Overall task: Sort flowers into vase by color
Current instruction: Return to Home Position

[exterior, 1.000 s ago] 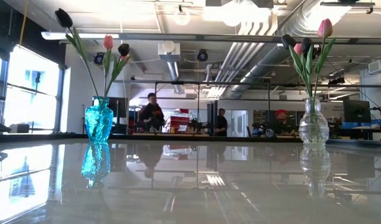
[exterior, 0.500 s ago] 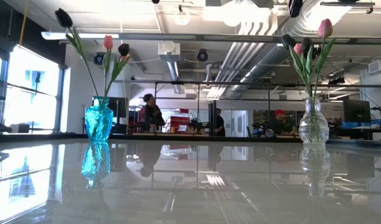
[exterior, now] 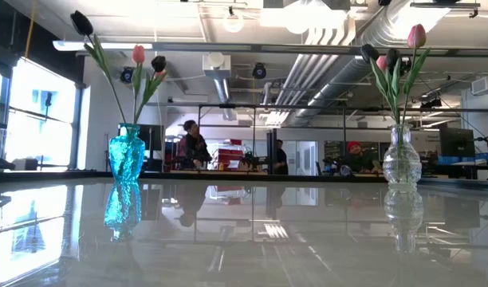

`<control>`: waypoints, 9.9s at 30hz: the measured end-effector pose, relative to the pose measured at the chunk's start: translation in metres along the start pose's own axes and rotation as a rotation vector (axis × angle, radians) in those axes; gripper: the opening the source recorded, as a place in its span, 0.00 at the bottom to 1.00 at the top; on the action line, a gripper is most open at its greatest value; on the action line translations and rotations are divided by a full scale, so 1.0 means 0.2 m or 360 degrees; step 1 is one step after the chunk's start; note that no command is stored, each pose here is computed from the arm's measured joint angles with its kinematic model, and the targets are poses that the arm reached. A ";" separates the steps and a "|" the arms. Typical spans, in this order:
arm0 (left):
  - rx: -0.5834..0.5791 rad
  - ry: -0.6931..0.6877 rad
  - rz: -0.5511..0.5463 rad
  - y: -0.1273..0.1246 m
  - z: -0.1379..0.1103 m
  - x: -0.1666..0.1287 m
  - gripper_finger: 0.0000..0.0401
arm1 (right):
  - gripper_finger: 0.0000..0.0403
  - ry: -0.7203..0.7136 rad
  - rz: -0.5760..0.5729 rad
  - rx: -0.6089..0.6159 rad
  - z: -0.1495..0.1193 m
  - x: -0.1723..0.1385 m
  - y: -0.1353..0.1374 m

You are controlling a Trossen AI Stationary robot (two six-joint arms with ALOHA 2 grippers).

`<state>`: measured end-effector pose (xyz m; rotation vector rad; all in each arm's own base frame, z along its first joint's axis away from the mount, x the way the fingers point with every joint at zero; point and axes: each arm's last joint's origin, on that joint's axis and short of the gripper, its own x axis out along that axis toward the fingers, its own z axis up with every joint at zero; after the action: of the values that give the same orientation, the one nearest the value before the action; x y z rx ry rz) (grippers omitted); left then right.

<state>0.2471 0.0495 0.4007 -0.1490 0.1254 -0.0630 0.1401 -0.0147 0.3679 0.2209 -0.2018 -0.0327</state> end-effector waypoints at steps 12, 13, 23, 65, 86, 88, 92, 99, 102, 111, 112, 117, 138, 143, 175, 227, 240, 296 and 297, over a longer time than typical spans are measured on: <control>-0.0237 -0.0098 0.0028 -0.03 -0.28 -0.07 0.00 | 0.00 0.0122 0.0001 -0.0024 -0.13 0.02 -0.03; -0.0237 -0.0105 0.0039 -0.03 -0.29 -0.08 0.00 | 0.00 0.0130 -0.0003 -0.0027 -0.14 0.02 -0.03; -0.0334 -0.0048 0.0080 -0.03 -0.42 -0.13 0.00 | 0.00 0.0132 -0.0006 -0.0095 -0.15 0.03 -0.04; 0.0022 -0.0240 -0.0024 -0.07 -0.56 -0.35 0.00 | 0.00 0.0365 0.0141 -0.0232 -0.25 0.07 0.04; 0.0077 -0.0159 -0.0012 -0.05 -0.74 -0.34 0.00 | 0.00 0.0163 0.0002 -0.0111 -0.53 -0.03 -0.08; 0.0139 -0.0193 0.0022 -0.05 -0.73 -0.37 0.00 | 0.00 0.0163 0.0007 -0.0111 -0.51 -0.06 -0.07; 0.0146 -0.0137 0.0083 -0.03 -0.74 -0.44 0.00 | 0.00 0.0183 -0.0020 -0.0137 -0.49 -0.14 -0.07; 0.0075 -0.0077 0.0055 -0.04 -0.86 -0.46 0.00 | 0.00 0.0298 -0.0097 -0.0150 -0.51 -0.21 -0.08; 0.0077 0.0013 0.0079 -0.04 -0.95 -0.44 0.00 | 0.00 0.0341 -0.0111 -0.0139 -0.52 -0.22 -0.09; 0.0121 0.0043 0.0066 -0.06 -1.03 -0.49 0.00 | 0.00 0.0178 -0.0115 0.0030 -0.71 -0.24 -0.13; 0.0120 0.0046 0.0071 -0.06 -1.03 -0.50 0.00 | 0.00 0.0152 -0.0110 0.0044 -0.72 -0.24 -0.13; 0.0113 -0.0005 0.0098 -0.07 -1.03 -0.58 0.00 | 0.00 0.0192 -0.0104 0.0053 -0.74 -0.26 -0.14; 0.0043 -0.0028 0.0215 -0.07 -1.06 -0.69 0.00 | 0.00 0.0203 -0.0154 0.0030 -0.74 -0.39 -0.14; 0.0104 0.0096 0.0288 -0.05 -1.08 -0.64 0.00 | 0.00 0.0194 -0.0150 0.0009 -0.73 -0.40 -0.14; 0.0019 -0.0086 0.0107 -0.10 -1.30 -0.52 0.00 | 0.00 0.0223 -0.0170 0.0076 -0.74 -0.40 -0.14; -0.0007 -0.0295 0.0274 -0.10 -1.26 -0.59 0.00 | 0.00 0.0121 0.0073 -0.0032 -0.87 -0.40 -0.16; 0.0050 -0.0284 0.0238 -0.10 -1.26 -0.59 0.00 | 0.00 0.0140 0.0060 -0.0121 -0.88 -0.40 -0.16; 0.0066 -0.0254 0.0242 -0.10 -1.27 -0.58 0.00 | 0.00 0.0124 -0.0140 0.0247 -0.89 -0.40 -0.18; 0.0066 -0.0254 0.0242 -0.10 -1.27 -0.58 0.00 | 0.00 0.0124 -0.0140 0.0247 -0.89 -0.40 -0.18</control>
<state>0.0980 0.0017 0.1689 -0.1025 -0.0242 0.0977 0.0971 -0.0069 0.1752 0.3849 -0.1167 -0.0957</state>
